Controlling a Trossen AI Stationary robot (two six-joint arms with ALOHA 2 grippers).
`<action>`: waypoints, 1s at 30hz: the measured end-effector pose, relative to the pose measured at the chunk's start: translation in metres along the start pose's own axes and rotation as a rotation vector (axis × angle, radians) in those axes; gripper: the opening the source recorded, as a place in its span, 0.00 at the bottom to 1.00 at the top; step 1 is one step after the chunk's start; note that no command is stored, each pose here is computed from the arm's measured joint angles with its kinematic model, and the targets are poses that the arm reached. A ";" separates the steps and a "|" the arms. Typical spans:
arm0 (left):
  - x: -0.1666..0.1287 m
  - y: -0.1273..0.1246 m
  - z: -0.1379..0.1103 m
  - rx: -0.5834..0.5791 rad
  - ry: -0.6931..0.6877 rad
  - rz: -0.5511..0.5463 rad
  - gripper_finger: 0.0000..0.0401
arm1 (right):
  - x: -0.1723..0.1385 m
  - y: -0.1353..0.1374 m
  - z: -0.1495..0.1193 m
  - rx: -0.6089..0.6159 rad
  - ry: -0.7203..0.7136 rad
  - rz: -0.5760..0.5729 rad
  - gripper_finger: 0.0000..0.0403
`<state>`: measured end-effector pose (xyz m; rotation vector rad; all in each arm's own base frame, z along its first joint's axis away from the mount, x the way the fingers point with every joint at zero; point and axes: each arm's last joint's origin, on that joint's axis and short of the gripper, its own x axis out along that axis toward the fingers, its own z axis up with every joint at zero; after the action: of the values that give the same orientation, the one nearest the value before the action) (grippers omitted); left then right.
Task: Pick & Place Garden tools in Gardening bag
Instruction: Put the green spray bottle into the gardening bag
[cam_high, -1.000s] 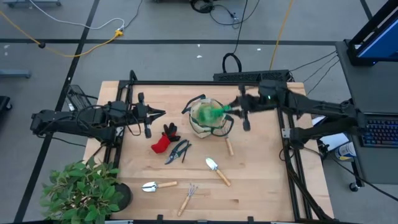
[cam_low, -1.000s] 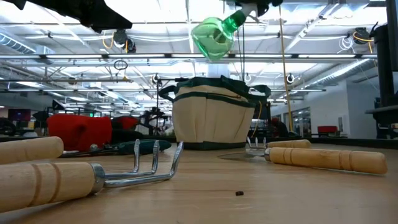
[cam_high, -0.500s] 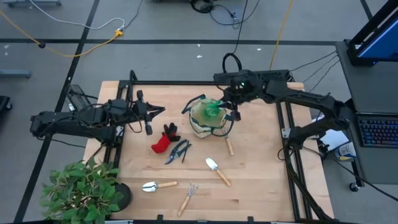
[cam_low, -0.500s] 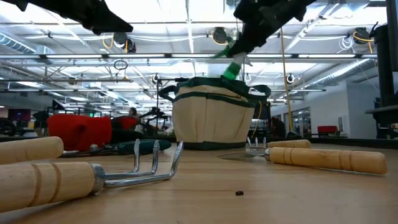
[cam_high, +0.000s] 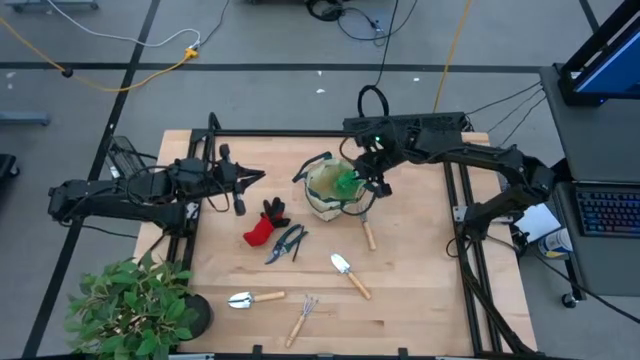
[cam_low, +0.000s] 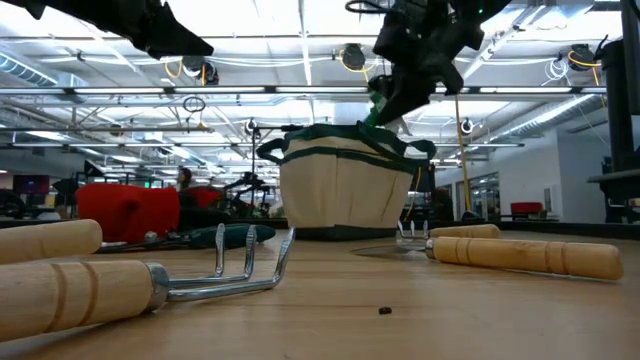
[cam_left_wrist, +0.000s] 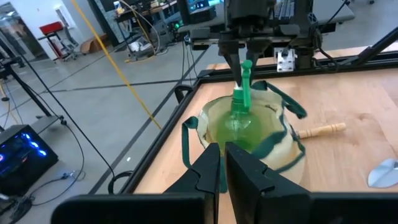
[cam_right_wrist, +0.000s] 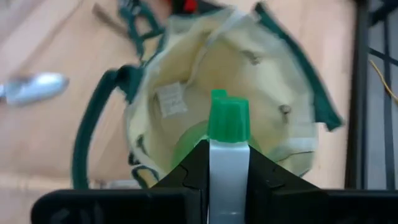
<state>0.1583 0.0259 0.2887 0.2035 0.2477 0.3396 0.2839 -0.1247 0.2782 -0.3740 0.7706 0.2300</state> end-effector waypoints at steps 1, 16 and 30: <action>0.000 0.000 -0.001 -0.004 0.006 -0.001 0.08 | 0.003 0.000 -0.001 -0.028 0.008 0.009 0.11; 0.000 -0.001 -0.005 -0.009 0.049 -0.009 0.08 | 0.018 0.020 0.025 -0.304 -0.056 0.005 0.11; 0.000 -0.001 -0.005 -0.026 0.048 -0.008 0.08 | 0.029 0.020 0.001 -0.268 -0.036 -0.005 0.11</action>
<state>0.1572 0.0258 0.2840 0.1692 0.2915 0.3399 0.2981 -0.1044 0.2530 -0.6231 0.7042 0.3360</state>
